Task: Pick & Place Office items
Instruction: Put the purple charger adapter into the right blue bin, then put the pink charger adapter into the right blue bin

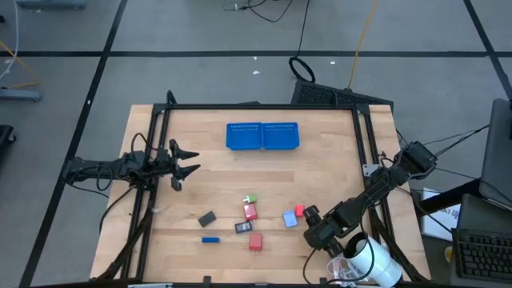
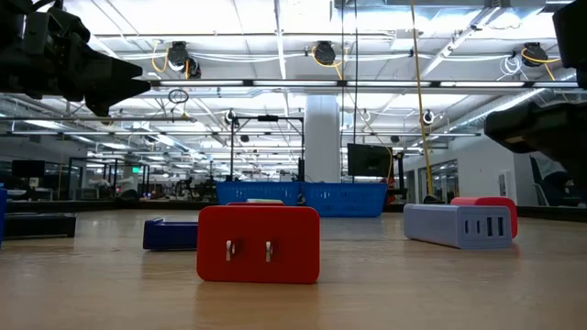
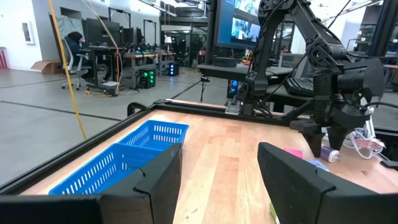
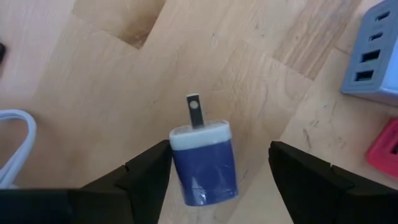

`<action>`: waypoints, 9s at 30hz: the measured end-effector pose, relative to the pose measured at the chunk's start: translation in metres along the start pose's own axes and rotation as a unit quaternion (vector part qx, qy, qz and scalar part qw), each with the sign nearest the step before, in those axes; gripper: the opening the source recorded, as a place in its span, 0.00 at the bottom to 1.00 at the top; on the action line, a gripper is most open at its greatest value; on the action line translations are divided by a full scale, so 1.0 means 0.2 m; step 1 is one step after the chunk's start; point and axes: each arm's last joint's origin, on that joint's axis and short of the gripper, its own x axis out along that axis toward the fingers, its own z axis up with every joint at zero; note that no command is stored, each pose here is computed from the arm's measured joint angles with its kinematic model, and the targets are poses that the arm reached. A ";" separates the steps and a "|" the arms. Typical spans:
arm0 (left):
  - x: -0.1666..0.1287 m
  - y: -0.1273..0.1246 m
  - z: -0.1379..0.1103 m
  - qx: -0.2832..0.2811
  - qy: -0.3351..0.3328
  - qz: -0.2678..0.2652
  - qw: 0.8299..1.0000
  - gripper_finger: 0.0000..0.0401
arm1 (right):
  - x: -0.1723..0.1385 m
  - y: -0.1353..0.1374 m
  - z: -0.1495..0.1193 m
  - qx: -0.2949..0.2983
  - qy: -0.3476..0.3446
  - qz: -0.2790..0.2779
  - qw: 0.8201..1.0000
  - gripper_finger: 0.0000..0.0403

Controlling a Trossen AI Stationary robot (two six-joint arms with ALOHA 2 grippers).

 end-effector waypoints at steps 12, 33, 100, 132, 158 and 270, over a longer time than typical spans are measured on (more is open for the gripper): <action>0.00 0.00 0.00 0.000 0.000 0.000 1.000 0.53 | 0.00 -0.02 0.00 0.003 -0.001 0.000 1.000 0.41; 0.00 0.00 0.00 0.000 0.000 0.000 1.000 0.53 | -0.20 -0.11 0.03 0.036 -0.072 -0.005 0.997 0.33; 0.00 0.00 0.00 0.000 0.000 0.000 1.000 0.53 | -0.51 -0.62 -0.16 0.147 -0.524 -0.195 0.816 0.32; 0.00 0.00 0.00 0.000 0.000 0.000 1.000 0.53 | -0.39 -1.24 -0.47 0.355 -0.444 -0.352 0.744 0.32; 0.00 0.00 0.00 0.000 0.000 0.000 1.000 0.53 | -0.31 -1.29 -0.55 0.390 -0.363 -0.388 0.752 0.37; 0.00 0.00 0.00 0.000 0.000 0.000 1.000 0.53 | -0.42 -0.38 -0.17 0.208 -0.323 -0.170 0.908 0.43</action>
